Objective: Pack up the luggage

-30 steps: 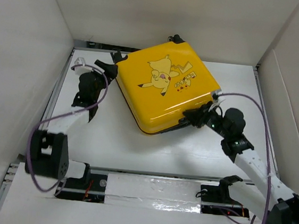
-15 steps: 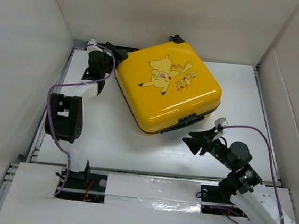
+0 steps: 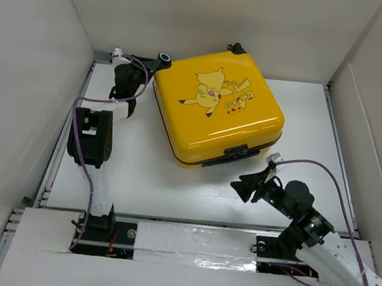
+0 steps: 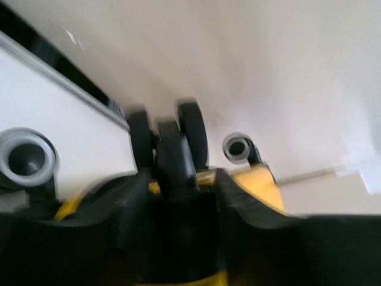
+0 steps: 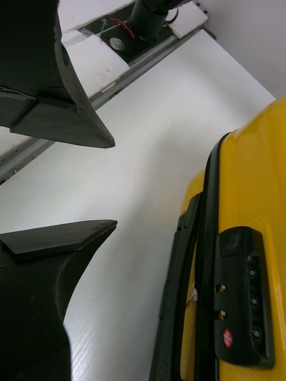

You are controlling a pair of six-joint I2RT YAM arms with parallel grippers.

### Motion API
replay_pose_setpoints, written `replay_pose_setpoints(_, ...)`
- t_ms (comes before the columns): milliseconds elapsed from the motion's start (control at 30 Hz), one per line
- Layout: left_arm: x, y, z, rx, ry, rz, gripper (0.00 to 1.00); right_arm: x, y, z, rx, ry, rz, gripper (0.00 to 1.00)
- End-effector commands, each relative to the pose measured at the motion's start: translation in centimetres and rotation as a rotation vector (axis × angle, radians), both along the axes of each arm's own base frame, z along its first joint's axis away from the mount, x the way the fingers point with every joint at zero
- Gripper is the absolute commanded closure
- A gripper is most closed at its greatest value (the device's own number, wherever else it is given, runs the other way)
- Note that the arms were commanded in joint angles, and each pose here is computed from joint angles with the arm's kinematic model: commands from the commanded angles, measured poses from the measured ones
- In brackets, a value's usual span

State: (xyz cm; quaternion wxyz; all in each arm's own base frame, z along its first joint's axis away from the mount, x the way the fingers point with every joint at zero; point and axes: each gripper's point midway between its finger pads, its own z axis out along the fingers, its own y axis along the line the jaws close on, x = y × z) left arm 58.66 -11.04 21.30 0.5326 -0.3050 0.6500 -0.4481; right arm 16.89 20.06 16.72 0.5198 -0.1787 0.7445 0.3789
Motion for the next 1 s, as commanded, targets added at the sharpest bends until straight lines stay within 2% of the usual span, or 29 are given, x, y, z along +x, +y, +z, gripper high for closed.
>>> replay_pose_setpoints(0, 0.7, -0.6, 5.0, 0.005, -0.186, -0.013, 0.78, 0.4, -0.5, 1.6, 0.042, -0.027, -0.047, 0.44)
replay_pose_setpoints(100, 0.3, -0.6, 7.2, 0.004, -0.248, -0.015, 0.97, 0.1, -0.2, 1.1, 0.056, -0.01, -0.033, 0.45)
replay_pose_setpoints(133, 0.1, -0.6, 7.8, 0.005, -0.262, -0.018, 1.0, 0.1, -0.2, 1.0, 0.058, -0.005, -0.032, 0.45)
replay_pose_setpoints(333, -2.7, -0.9, 12.4, 0.036, -0.372, -0.047, 1.0, 0.3, -0.1, 0.9, 0.062, -0.01, -0.035, 0.44)
replay_pose_setpoints(400, -2.5, -0.8, 11.2, 0.072, -0.287, -0.04, 1.0, 0.5, 0.0, 0.8, 0.054, -0.01, -0.036, 0.42)
replay_pose_setpoints(467, -2.7, -0.1, 8.9, 0.11, -0.2, -0.005, 0.78, 0.6, 0.2, 1.0, 0.054, -0.014, -0.034, 0.42)
replay_pose_setpoints(500, -2.4, 1.3, 7.9, 0.124, -0.162, 0.051, 0.5, 0.7, 0.3, 0.7, 0.044, -0.007, -0.032, 0.42)
replay_pose_setpoints(600, -2.1, 2.6, 3.9, 0.167, -0.038, 0.09, 0.23, 1.1, 0.5, 1.4, 0.051, -0.029, -0.033, 0.4)
replay_pose_setpoints(633, -1.7, 2.5, 4.1, 0.174, -0.037, 0.082, 0.2, 1.3, 0.4, 1.5, 0.043, -0.027, -0.042, 0.39)
replay_pose_setpoints(667, -1.3, 2.9, 2.0, 0.188, 0.026, 0.075, 0.18, 1.5, 0.3, 1.5, 0.036, -0.023, -0.057, 0.38)
replay_pose_setpoints(700, -0.9, 2.7, 1.5, 0.212, 0.036, 0.058, 0.15, 2.1, -0.3, 2.0, 0.034, -0.027, -0.103, 0.33)
replay_pose_setpoints(733, -0.3, 2.6, 2.2, 0.221, 0.024, 0.051, 0.14, 2.3, -0.6, 1.8, 0.021, -0.016, -0.128, 0.3)
replay_pose_setpoints(767, 0.1, 2.4, 1.1, 0.23, 0.04, 0.036, 0.12, 2.6, -0.9, 1.9, 0.017, -0.011, -0.15, 0.29)
replay_pose_setpoints(867, 0.9, 1.2, 1.7, 0.244, 0.004, -0.033, 0.07, 4.1, -2.5, 2.7, 0.023, -0.022, -0.279, 0.3)
replay_pose_setpoints(967, 1.4, 0.2, 0.8, 0.23, 0.004, -0.089, 0.05, 5.6, -3.0, 3.3, 0.04, -0.085, -0.348, 0.59)
